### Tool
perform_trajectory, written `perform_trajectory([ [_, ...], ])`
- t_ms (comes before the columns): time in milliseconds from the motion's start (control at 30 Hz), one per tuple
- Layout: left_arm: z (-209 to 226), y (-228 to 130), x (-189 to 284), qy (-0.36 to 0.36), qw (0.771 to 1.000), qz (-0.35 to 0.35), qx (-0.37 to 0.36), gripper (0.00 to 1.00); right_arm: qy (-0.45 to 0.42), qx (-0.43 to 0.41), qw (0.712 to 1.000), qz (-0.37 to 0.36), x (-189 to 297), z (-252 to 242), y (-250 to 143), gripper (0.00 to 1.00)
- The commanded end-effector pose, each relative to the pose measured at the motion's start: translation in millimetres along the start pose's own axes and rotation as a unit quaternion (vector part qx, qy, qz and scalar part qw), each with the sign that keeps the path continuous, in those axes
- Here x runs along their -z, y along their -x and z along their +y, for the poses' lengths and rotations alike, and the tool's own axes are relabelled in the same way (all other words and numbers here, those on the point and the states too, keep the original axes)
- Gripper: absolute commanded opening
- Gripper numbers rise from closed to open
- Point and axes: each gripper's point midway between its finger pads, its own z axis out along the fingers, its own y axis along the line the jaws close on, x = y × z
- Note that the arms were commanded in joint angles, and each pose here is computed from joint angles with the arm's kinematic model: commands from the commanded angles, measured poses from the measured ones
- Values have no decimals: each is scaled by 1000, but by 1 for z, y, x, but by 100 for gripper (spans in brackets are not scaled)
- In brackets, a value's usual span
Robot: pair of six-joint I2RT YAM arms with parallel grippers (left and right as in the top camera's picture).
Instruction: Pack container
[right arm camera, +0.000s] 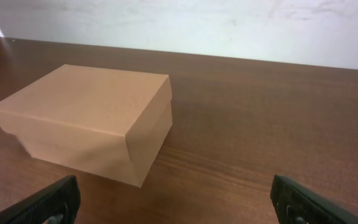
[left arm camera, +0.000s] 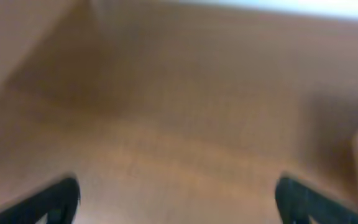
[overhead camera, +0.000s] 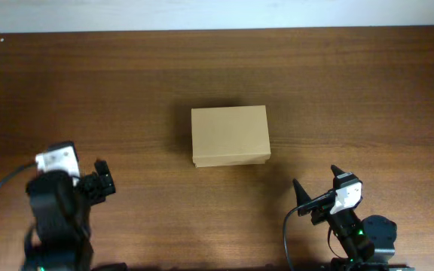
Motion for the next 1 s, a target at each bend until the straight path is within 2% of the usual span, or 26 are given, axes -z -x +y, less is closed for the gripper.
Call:
perform_trajectory([
  [0, -9, 11, 8, -34, 994, -105, 19, 100, 4, -2, 1000, -3, 0, 2, -1, 99],
  [100, -12, 28, 18, -50, 976, -207, 34, 100, 4, -2, 1000, -3, 0, 2, -1, 99],
  [233, -26, 29, 23, -82, 957, -275, 36, 100, 4, -2, 1000, -3, 0, 2, -1, 99],
  [367, -40, 11, 16, -108, 956, -273, 28, 100, 4, -2, 1000, -3, 0, 2, -1, 99],
  [700, -49, -34, -11, -117, 961, -251, 20, 100, 4, -2, 1000, -3, 0, 2, -1, 99],
  [967, -54, -57, -28, -123, 963, -239, 15, 100, 4, -2, 1000, -3, 0, 2, -1, 99],
])
